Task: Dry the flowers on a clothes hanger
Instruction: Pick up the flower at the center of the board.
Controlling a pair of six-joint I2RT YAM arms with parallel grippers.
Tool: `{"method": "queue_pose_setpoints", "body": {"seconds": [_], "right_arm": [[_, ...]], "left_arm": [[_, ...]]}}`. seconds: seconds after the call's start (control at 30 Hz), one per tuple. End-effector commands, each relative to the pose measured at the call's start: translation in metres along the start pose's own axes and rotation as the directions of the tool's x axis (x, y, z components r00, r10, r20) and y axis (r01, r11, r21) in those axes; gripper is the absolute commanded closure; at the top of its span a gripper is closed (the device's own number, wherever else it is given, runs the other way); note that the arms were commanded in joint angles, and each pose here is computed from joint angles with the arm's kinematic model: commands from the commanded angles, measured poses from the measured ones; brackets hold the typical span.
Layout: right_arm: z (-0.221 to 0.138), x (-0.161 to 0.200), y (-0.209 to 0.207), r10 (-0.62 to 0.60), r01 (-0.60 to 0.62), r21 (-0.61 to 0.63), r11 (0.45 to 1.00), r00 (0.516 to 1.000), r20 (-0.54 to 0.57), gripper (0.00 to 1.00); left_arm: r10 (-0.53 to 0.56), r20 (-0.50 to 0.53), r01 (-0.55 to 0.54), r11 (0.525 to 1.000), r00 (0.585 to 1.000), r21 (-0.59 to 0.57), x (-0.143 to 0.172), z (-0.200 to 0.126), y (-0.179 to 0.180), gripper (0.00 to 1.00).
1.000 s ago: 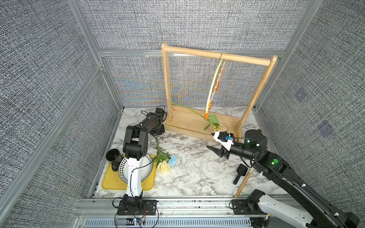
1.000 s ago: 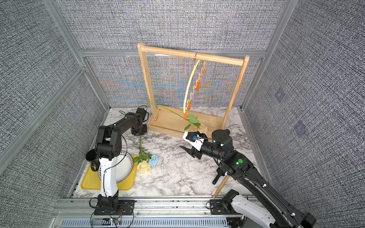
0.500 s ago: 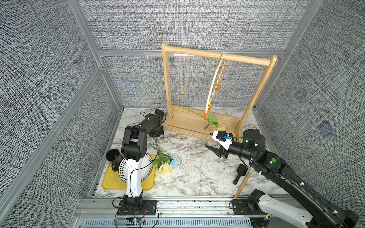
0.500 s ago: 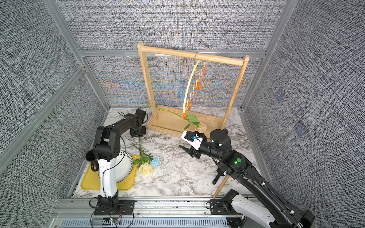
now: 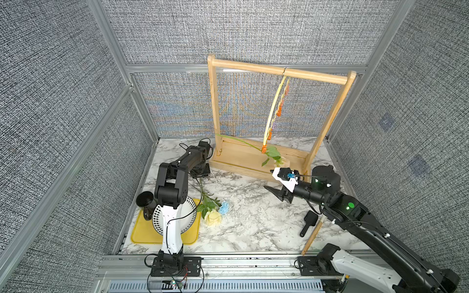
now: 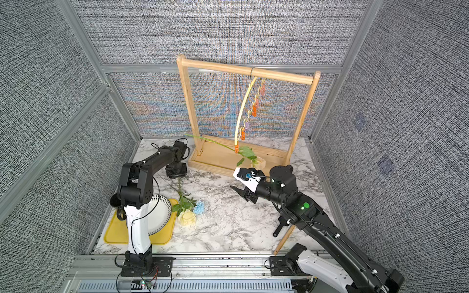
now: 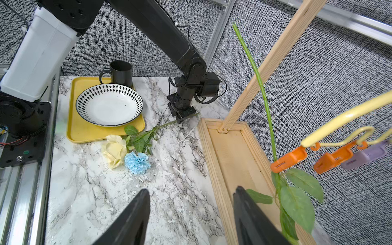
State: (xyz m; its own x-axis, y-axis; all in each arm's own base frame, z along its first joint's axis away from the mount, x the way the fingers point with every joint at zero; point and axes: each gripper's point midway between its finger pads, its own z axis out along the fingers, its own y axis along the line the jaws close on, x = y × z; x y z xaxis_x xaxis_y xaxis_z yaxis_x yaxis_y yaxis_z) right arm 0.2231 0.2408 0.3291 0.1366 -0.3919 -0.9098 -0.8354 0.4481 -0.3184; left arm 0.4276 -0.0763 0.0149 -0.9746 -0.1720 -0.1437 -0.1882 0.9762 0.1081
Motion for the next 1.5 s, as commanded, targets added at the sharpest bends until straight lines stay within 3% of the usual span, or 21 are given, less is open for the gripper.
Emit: {"method": "queue_pose_setpoints", "body": {"seconds": [0.0,0.07,0.27,0.5,0.7,1.0,1.23,1.37,1.47], "right_arm": [[-0.002,-0.007,-0.004,-0.004,0.003,0.019,1.000,1.000,0.018,0.36],[-0.002,-0.006,-0.004,-0.006,0.006,0.025,1.000,1.000,0.015,0.36],[-0.001,-0.004,-0.005,-0.012,0.011,0.031,0.999,1.000,0.012,0.36],[0.001,0.005,-0.016,0.014,-0.012,0.094,0.996,1.000,-0.018,0.35],[0.000,0.011,-0.031,0.095,-0.094,0.112,0.989,0.995,-0.005,0.33],[-0.003,0.013,-0.040,0.171,-0.171,0.083,0.982,0.985,0.003,0.33],[-0.007,0.018,-0.052,0.209,-0.208,0.114,0.972,0.978,0.002,0.32],[-0.016,0.016,-0.070,0.278,-0.284,0.089,0.955,0.958,0.074,0.34],[-0.023,0.017,-0.088,0.308,-0.317,0.093,0.944,0.946,0.102,0.36]], "left_arm": [[0.014,-0.056,-0.014,1.000,0.998,-0.006,0.012,0.005,0.002,0.60],[0.019,-0.068,-0.019,1.000,0.998,-0.007,0.015,0.008,0.002,0.61],[0.031,-0.086,-0.033,0.999,0.996,-0.021,0.015,0.017,0.002,0.80],[0.011,0.006,-0.010,0.999,1.000,-0.034,0.001,-0.012,0.010,0.97],[-0.029,0.087,0.025,0.999,0.996,0.047,-0.003,-0.056,0.010,0.98],[-0.136,0.096,0.110,0.964,0.986,0.242,0.021,-0.113,0.016,0.98],[-0.253,0.115,0.192,0.904,0.961,0.382,0.042,-0.150,0.017,0.98],[-0.331,0.182,0.177,0.806,0.926,0.565,0.043,-0.181,0.003,0.98],[-0.371,0.289,0.113,0.764,0.883,0.635,0.040,-0.198,0.003,0.98]]}}
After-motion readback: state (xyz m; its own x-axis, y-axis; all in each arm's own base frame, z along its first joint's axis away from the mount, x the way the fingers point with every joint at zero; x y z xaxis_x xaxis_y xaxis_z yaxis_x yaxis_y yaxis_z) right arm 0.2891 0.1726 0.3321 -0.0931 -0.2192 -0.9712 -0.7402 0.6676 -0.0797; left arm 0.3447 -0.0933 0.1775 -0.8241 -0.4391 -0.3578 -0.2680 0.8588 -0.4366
